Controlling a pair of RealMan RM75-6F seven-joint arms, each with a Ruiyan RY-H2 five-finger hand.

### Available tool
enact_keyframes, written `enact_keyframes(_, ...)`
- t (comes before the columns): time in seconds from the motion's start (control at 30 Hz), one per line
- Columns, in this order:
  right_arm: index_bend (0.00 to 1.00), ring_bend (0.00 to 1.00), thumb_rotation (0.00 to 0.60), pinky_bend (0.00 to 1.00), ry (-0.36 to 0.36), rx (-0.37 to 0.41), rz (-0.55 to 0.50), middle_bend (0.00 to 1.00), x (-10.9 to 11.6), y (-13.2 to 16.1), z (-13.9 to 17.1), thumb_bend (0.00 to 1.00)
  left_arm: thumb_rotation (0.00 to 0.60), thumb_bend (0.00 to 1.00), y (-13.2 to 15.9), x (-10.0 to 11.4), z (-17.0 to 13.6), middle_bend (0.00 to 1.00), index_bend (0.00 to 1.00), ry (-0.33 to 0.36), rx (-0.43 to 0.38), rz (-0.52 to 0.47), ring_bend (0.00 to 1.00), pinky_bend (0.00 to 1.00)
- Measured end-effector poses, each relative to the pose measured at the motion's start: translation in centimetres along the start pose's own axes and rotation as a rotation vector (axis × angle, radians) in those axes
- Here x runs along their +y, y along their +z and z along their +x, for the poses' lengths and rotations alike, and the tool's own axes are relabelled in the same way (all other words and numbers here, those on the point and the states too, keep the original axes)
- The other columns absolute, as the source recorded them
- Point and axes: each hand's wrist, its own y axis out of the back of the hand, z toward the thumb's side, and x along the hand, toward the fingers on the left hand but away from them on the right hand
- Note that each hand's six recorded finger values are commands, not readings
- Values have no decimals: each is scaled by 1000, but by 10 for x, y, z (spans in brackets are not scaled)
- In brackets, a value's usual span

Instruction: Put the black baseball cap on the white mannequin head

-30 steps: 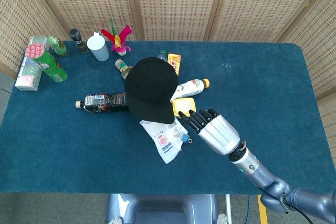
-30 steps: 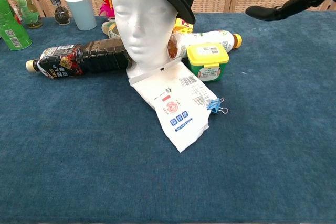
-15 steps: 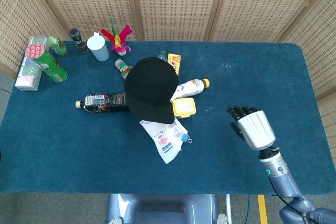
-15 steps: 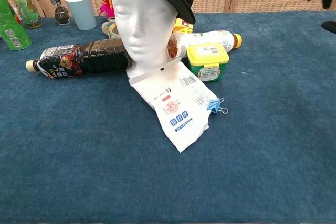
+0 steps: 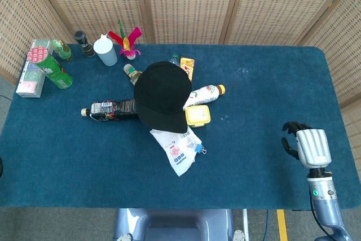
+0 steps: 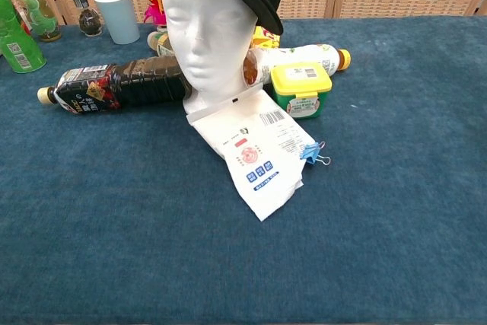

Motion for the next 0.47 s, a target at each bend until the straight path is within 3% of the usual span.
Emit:
enact_keyframes(0.23, 475, 626, 600, 800, -8, -59, -28, 549, -5, -17, 19, 373, 600, 285, 2, 1, -4, 488, 631, 9, 2, -13, 374, 350)
enact_keyframes(0.47, 475, 626, 600, 799, -6, -68, -32, 555, -3, -22, 28, 373, 600, 284, 12, -5, -6, 488, 632, -9, -14, -22, 373, 350)
